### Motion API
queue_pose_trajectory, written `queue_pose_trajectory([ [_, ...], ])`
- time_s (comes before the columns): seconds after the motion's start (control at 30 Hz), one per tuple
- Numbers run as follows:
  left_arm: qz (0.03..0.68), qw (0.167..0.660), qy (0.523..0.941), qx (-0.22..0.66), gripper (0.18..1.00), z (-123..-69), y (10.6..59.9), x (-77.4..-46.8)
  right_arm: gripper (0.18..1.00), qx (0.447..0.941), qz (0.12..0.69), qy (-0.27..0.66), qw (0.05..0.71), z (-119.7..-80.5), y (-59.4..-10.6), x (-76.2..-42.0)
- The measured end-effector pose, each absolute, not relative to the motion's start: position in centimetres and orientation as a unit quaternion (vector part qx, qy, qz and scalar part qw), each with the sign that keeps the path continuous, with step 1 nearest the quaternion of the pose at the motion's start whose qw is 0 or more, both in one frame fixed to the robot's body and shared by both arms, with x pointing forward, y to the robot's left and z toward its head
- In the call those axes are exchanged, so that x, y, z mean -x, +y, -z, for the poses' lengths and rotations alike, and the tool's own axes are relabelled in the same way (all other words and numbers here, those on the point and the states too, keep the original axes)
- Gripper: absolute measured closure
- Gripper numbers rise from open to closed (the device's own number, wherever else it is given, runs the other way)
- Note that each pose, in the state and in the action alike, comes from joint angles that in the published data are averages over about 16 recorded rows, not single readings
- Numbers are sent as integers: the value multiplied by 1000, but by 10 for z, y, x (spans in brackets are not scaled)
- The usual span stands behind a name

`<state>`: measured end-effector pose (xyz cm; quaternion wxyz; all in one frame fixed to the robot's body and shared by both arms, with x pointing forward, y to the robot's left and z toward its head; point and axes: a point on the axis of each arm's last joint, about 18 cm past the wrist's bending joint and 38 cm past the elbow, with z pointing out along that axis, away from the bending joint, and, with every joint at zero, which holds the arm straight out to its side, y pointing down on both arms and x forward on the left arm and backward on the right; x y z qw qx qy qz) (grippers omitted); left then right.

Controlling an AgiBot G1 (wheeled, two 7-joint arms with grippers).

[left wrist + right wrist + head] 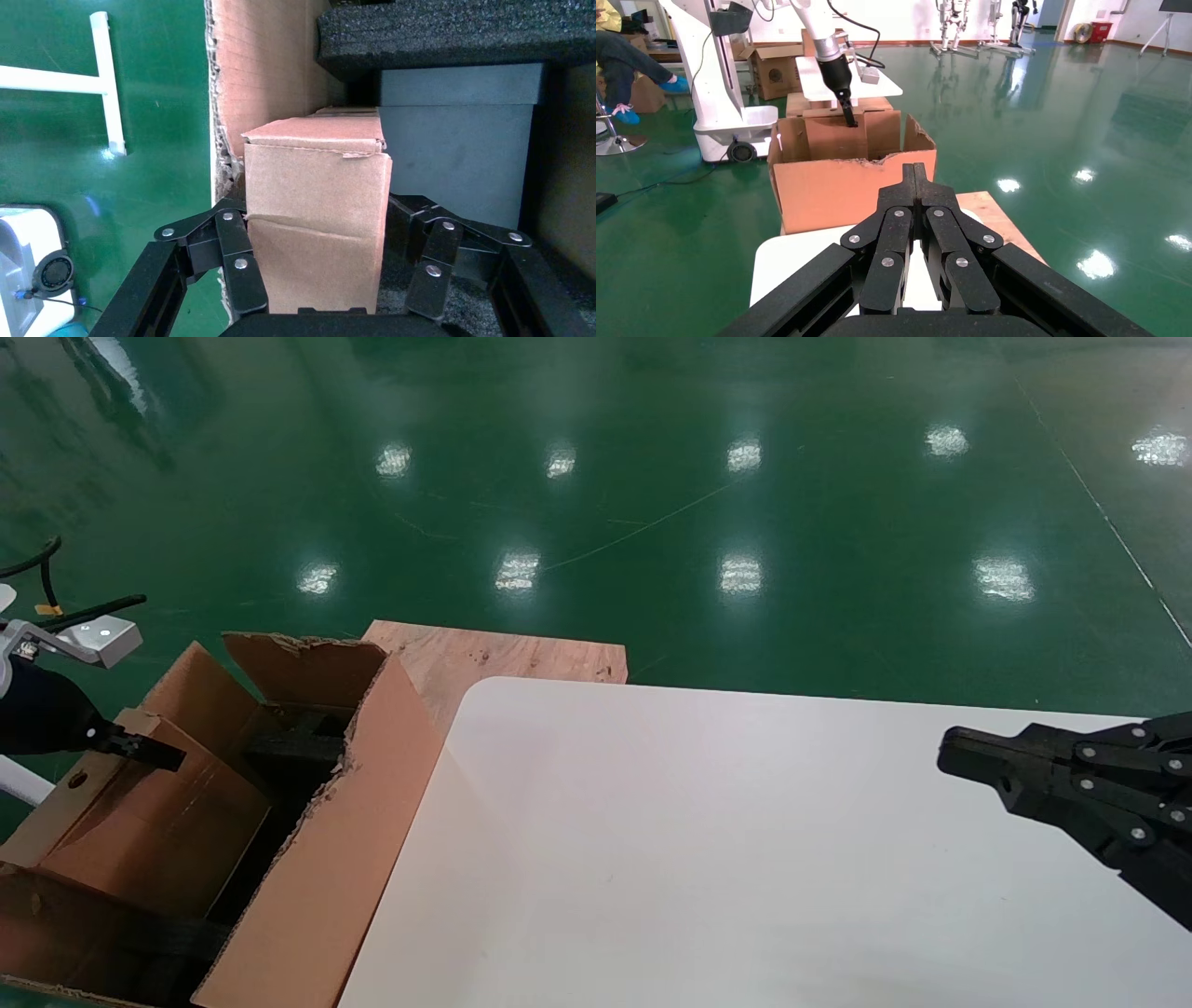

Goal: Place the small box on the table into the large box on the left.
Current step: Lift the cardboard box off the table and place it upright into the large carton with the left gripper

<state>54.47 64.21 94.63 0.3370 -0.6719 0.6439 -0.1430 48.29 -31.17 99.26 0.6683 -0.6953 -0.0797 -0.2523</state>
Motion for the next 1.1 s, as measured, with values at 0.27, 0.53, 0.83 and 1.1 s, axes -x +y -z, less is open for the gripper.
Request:
queue_pose_trajectory([
  [0.27, 145, 332, 645, 673, 834, -942, 641, -544, 988, 695, 252, -80, 668, -993, -312, -483],
  [0.53, 149, 329, 644, 674, 825, -941, 641, -543, 988, 695, 252, -79, 668, -993, -312, -483],
  [0.83, 147, 329, 645, 674, 748, -941, 641, -543, 988, 695, 252, -79, 668, -993, -312, -483],
  [1.1, 146, 330, 645, 673, 622, -941, 641, -543, 986, 695, 252, -79, 668, -993, -312, -483],
])
